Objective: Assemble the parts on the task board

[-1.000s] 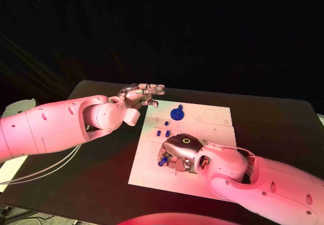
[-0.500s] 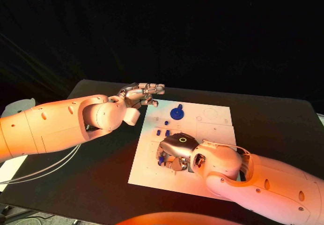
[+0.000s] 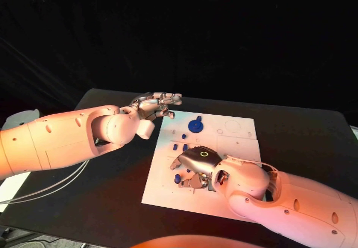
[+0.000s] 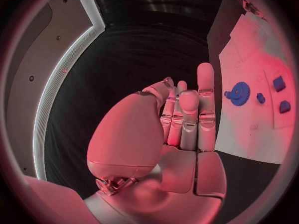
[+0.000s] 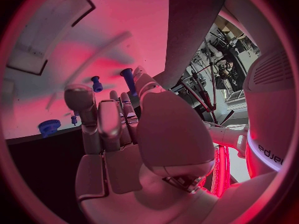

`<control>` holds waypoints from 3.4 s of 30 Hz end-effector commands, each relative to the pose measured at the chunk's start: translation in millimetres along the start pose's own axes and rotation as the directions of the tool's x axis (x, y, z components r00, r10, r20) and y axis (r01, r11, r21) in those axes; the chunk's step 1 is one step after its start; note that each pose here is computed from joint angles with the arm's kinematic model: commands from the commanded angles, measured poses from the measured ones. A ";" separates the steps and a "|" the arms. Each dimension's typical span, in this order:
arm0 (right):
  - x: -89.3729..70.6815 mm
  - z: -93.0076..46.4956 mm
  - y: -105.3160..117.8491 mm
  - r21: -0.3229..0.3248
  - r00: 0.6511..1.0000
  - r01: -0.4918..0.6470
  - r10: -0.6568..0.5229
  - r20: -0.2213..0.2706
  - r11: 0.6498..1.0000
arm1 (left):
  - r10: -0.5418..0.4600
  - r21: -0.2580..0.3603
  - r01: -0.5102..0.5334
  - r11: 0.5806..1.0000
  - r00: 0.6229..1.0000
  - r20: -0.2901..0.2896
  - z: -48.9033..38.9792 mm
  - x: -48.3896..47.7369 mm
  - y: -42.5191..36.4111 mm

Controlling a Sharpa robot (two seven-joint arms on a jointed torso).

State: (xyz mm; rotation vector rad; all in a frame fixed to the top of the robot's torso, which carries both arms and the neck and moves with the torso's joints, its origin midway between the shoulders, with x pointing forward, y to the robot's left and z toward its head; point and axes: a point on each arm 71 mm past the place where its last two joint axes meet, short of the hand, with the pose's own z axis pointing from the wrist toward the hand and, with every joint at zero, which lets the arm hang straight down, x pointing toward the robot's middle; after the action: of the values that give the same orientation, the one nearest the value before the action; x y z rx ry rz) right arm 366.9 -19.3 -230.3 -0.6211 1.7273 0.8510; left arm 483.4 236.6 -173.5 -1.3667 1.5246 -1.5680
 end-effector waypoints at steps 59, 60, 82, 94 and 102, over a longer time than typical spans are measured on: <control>11.7 -145.3 -106.2 0.582 0.949 -0.297 0.300 0.094 0.757 | -0.006 -0.020 0.006 1.000 1.000 -0.002 -4.0 -7.9 10.2; 12.7 -144.3 -105.8 0.581 0.949 -0.295 0.301 0.089 0.758 | -0.005 -0.020 0.005 1.000 1.000 -0.002 -4.1 -8.0 10.2; 34.1 -125.3 -108.0 0.591 0.944 -0.284 0.327 0.036 0.755 | -0.006 -0.022 0.006 1.000 1.000 -0.004 -5.6 -8.2 10.0; 38.1 -122.5 -110.2 0.605 0.936 -0.306 0.348 0.052 0.735 | -0.007 -0.023 0.006 1.000 1.000 -0.005 -6.2 -8.2 9.9; 32.1 -125.1 -103.9 0.593 0.907 -0.400 0.394 0.148 0.699 | -0.006 -0.023 0.006 1.000 1.000 -0.004 -6.3 -8.5 9.8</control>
State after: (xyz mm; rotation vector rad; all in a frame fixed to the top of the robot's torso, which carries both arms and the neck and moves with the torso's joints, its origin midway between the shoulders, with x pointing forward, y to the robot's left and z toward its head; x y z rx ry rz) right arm 366.6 -179.6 -258.7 0.1368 1.9985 0.5145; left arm 478.6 246.9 -185.4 -1.3953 1.5394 -1.5387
